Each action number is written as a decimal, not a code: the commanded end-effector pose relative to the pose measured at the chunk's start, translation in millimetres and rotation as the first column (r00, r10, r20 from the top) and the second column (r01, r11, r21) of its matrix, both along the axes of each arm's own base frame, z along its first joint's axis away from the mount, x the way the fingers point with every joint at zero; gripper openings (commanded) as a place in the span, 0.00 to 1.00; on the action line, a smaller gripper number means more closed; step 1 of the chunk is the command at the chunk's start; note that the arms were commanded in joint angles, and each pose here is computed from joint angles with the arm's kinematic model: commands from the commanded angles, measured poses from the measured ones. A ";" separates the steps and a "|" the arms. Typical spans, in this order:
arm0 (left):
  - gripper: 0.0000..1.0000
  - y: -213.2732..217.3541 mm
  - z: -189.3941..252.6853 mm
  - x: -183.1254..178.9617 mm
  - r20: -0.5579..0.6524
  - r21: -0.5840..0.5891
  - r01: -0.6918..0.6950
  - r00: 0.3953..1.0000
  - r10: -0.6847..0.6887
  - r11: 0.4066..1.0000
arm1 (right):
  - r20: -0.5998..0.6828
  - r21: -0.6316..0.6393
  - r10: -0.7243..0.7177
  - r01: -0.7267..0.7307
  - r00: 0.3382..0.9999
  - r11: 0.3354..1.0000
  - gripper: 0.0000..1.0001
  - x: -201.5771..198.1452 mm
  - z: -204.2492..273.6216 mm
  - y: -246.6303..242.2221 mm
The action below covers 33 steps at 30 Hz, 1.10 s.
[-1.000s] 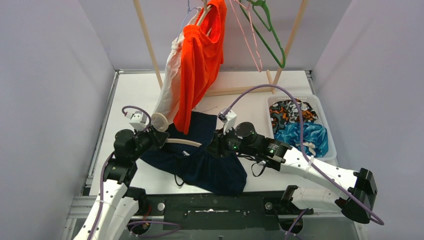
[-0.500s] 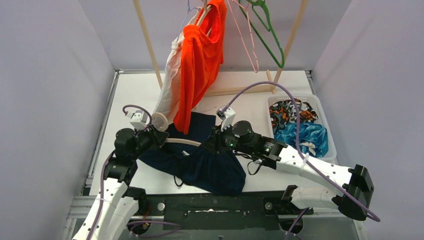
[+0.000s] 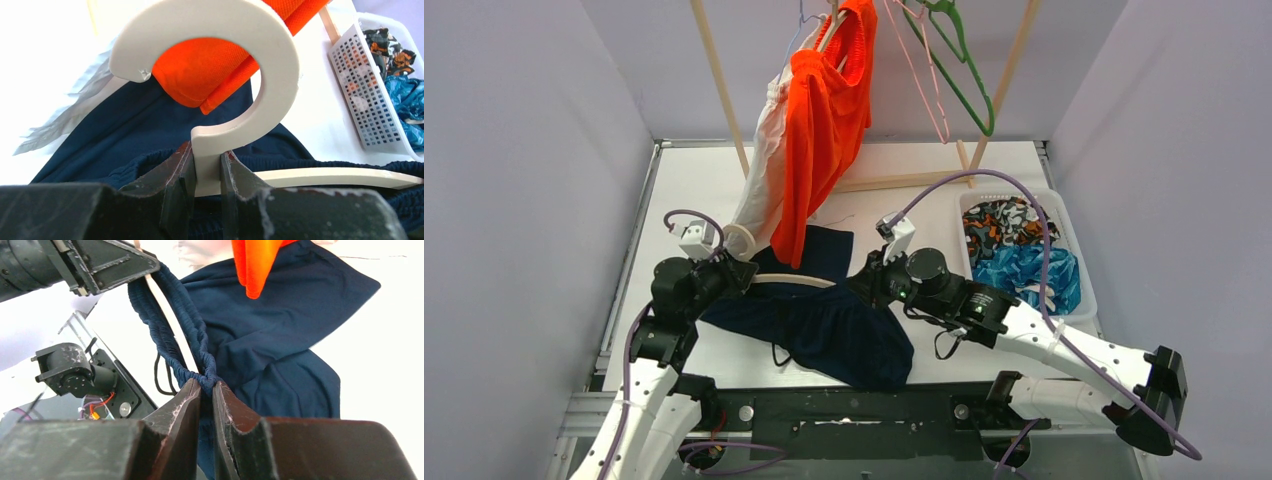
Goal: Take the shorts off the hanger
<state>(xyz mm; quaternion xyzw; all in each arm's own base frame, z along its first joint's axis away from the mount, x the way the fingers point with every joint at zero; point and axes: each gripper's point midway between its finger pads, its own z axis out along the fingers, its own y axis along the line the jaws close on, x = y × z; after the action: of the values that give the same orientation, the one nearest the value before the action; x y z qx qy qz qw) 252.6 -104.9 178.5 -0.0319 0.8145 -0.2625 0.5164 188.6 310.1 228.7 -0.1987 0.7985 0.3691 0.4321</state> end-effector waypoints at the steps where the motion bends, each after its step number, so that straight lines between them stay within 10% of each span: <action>1: 0.00 21.3 35.6 11.7 0.101 0.016 -0.123 0.987 0.121 0.992 | 0.064 -0.013 -0.095 0.096 0.993 0.995 0.02 10.8 11.8 -24.8; 33: 0.00 41.0 48.9 6.6 0.156 0.009 -0.228 0.962 0.224 0.974 | -0.048 -0.172 -0.209 0.198 0.977 0.965 0.04 46.4 -51.8 -37.6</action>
<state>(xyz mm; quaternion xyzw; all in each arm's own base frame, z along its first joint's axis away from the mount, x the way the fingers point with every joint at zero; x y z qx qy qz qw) 249.6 -74.7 178.7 -0.0763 0.8152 -0.1967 0.5394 218.4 288.3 158.4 -0.1760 0.8596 0.2898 0.3822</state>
